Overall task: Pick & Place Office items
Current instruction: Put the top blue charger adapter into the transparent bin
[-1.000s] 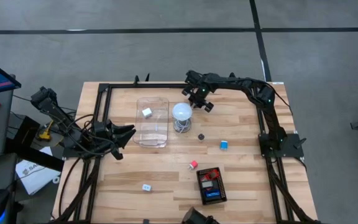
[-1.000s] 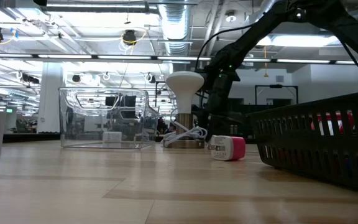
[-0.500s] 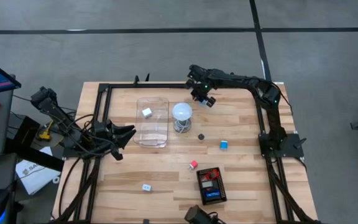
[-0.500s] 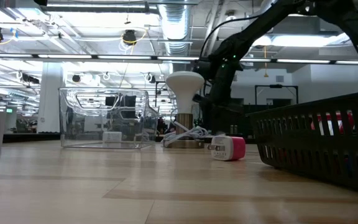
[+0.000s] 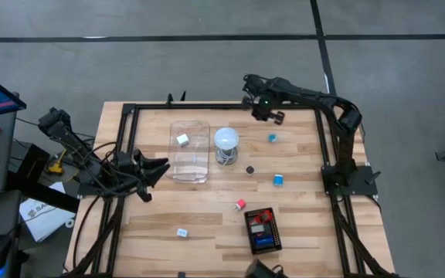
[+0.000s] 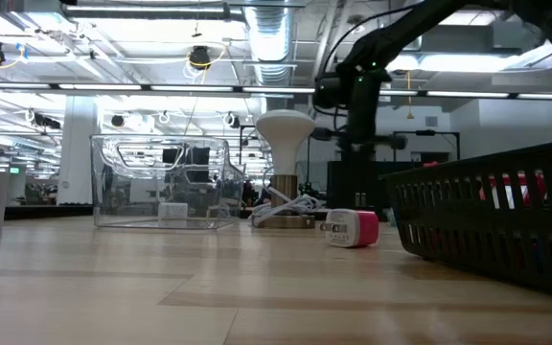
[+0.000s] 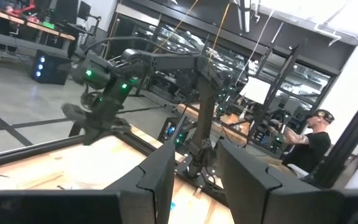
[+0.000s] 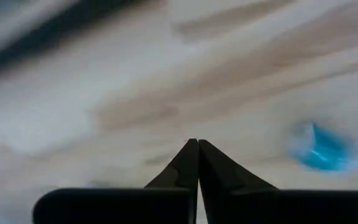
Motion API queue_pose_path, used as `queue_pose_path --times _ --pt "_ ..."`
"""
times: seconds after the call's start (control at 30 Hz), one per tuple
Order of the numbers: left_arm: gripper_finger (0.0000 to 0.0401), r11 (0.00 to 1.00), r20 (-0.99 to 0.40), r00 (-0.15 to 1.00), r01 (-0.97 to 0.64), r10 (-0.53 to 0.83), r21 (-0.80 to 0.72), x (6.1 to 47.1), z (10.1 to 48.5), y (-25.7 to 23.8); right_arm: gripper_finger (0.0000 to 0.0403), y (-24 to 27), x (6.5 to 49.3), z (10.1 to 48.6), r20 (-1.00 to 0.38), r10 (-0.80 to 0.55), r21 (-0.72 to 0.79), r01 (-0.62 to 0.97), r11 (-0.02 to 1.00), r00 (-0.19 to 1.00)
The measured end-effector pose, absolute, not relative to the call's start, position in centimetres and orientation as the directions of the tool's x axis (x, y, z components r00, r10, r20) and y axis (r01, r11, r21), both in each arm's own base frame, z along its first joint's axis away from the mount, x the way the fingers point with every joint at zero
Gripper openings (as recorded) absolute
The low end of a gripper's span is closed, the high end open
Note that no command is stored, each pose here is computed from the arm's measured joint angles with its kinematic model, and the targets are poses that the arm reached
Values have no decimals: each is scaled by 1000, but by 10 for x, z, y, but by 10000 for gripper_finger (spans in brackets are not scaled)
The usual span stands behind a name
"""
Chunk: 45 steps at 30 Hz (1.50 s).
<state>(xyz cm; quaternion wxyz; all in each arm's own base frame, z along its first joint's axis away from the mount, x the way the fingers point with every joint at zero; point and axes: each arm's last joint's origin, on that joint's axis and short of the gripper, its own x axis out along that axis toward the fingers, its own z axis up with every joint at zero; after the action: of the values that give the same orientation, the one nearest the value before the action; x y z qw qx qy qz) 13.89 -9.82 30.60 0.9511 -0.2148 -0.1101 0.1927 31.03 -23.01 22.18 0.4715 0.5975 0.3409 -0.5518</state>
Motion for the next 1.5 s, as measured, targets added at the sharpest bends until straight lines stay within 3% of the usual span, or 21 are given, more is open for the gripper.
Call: queue_pose_path --times 0.1,0.27,0.5,0.6,0.73,0.9,1.07,1.3,1.5 --pt "117 843 129 905 -315 405 -437 139 306 -99 16 -221 300 222 -997 -74 43 985 -168 31" --pt "117 856 135 914 -294 382 -426 140 305 -100 67 -206 298 222 -997 -28 -68 990 122 -65" --pt "117 860 142 929 -249 342 -446 138 306 -104 189 -185 311 219 -997 -32 -71 936 344 -63" --pt "117 863 140 934 -238 330 -446 136 305 -106 243 -175 303 204 -993 9 -107 913 394 -120" --pt "117 859 142 935 -229 324 -457 135 306 -108 285 -164 277 192 -997 5 -77 953 294 -82" --pt "117 856 142 935 -226 324 -466 134 306 -108 295 -155 241 196 -977 -136 160 987 27 162" --pt "117 851 146 934 -223 326 -475 134 307 -108 295 -145 207 185 -978 -142 170 975 -143 150" --pt "117 840 149 933 -215 327 -498 134 308 -107 295 -134 209 174 -960 -182 253 941 -223 214" --pt "117 834 157 931 -208 328 -512 134 309 -107 295 -133 212 163 -971 -168 213 937 -277 171"
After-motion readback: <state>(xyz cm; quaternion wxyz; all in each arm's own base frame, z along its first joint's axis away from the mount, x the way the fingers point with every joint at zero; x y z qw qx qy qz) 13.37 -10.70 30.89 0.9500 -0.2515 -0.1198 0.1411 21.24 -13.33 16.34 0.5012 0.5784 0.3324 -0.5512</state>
